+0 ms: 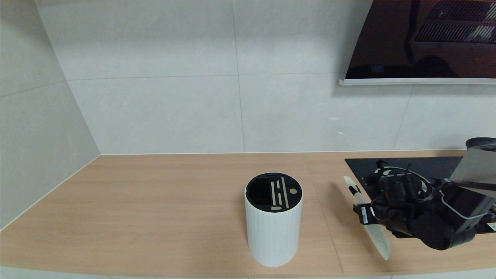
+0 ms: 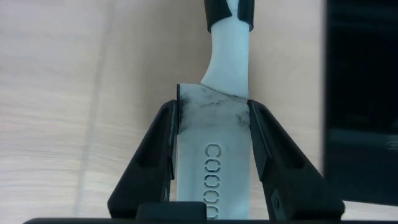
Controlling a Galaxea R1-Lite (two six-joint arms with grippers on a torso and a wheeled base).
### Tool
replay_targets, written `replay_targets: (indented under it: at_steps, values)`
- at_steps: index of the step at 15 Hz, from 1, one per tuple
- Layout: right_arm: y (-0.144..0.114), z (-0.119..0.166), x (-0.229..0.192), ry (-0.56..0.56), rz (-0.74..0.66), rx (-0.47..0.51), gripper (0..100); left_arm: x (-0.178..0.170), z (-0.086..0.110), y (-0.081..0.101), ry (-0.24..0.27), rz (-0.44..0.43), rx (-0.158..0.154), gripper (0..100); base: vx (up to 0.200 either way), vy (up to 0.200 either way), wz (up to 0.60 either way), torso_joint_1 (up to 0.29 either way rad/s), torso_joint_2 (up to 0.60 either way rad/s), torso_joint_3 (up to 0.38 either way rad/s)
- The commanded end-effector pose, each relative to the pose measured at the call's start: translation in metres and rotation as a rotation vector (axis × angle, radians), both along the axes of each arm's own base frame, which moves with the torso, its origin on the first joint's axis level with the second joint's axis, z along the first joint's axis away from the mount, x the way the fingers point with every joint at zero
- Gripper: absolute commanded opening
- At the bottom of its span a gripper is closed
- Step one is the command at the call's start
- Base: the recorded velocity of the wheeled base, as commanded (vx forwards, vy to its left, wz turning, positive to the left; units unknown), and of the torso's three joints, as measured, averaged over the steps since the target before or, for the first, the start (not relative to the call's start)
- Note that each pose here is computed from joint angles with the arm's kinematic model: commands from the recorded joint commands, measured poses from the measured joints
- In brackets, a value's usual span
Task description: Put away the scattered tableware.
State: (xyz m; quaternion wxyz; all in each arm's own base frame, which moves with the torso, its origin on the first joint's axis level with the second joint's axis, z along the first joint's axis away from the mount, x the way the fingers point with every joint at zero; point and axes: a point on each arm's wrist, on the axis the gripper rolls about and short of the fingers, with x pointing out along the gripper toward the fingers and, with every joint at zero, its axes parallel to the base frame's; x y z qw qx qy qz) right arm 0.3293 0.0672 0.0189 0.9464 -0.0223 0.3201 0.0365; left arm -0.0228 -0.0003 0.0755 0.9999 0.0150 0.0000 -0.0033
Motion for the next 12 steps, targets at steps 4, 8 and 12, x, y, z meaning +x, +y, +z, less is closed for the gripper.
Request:
replay_targets:
  at_steps: [4, 8, 12]
  values:
    - [0.028, 0.095, -0.023, -0.259, 0.051, 0.037, 0, -0.006, 0.051, -0.001, -0.048, -0.088, 0.043, 100, 0.000, 0.000, 0.00, 0.000, 0.00, 0.000]
    - [0.061, 0.157, -0.046, -0.335, 0.165, 0.082, 0, 0.051, 0.137, -0.012, 0.139, -0.514, 0.000, 100, 0.000, 0.000, 0.00, 0.000, 0.00, 0.000]
    - [0.093, 0.196, -0.056, -0.450, 0.255, 0.143, 0, 0.145, 0.185, -0.047, 0.279, -0.765, -0.115, 100, 0.000, 0.000, 0.00, 0.000, 0.00, 0.000]
